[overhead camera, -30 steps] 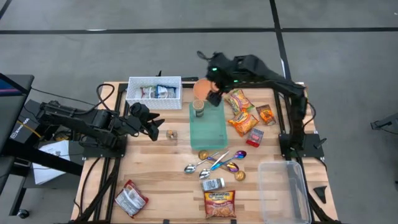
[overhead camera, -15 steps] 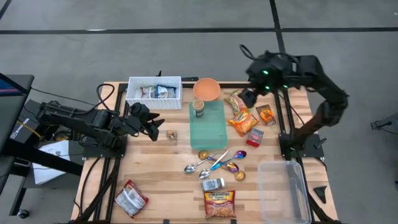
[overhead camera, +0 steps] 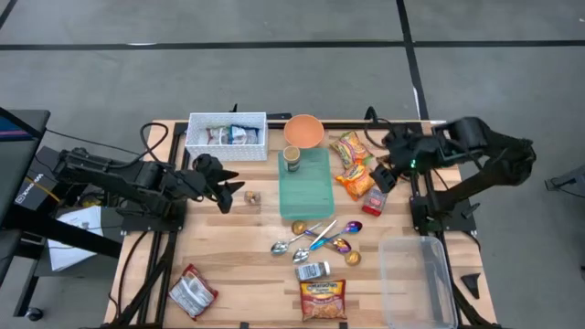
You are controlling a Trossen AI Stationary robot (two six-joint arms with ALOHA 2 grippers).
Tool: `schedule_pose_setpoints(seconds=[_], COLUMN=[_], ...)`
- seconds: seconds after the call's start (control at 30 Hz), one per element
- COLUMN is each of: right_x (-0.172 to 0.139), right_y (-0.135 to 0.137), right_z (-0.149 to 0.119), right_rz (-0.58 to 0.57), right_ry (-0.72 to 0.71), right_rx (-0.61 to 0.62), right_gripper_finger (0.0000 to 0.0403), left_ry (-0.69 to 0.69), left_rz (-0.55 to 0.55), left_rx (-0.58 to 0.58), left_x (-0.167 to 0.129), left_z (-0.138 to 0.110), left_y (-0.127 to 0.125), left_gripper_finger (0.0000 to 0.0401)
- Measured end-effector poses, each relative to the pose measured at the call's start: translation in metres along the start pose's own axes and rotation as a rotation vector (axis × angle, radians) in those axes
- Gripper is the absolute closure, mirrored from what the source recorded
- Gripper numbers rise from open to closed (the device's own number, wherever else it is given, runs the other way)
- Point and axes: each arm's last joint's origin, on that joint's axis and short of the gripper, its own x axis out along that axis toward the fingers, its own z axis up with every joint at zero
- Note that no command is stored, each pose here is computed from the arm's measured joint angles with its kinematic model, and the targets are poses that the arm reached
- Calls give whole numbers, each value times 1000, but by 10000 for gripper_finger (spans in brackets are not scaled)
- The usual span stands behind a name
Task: Pick & Place Food Item
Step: Put the brown seasoning into the blue bin
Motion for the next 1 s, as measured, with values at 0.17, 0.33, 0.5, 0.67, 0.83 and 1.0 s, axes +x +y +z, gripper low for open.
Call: schedule_pose_setpoints(seconds=[0.17, 0.33, 0.5, 0.67, 0.83, 1.0], right_x=[1, -7, -17, -23, -24, -25], right_y=[-4, -13, -25, -32, -33, -31], right_z=[-13, -18, -21, -23, -24, -25], right_rz=[2, 2, 7, 17, 25, 37], right_ry=[16, -37, -87, -114, -114, -109], right_rx=[-5, -19, -17, -16, -15, -28], right_gripper_finger=[94, 94, 94, 94, 94, 94], left_ry=[-81, -85, 72, 317, 425, 471], left_rz=[-50, -148, -175, -101, -78, -68], left_rx=[42, 224, 374, 586, 740, 754], left_x=[1, 13, 33, 52, 70, 85], left_z=[9, 10, -7, -37, -73, -96], left_y=[-7, -20, -28, -24, -11, 11], left_gripper_finger=[229, 224, 210, 183, 143, 104])
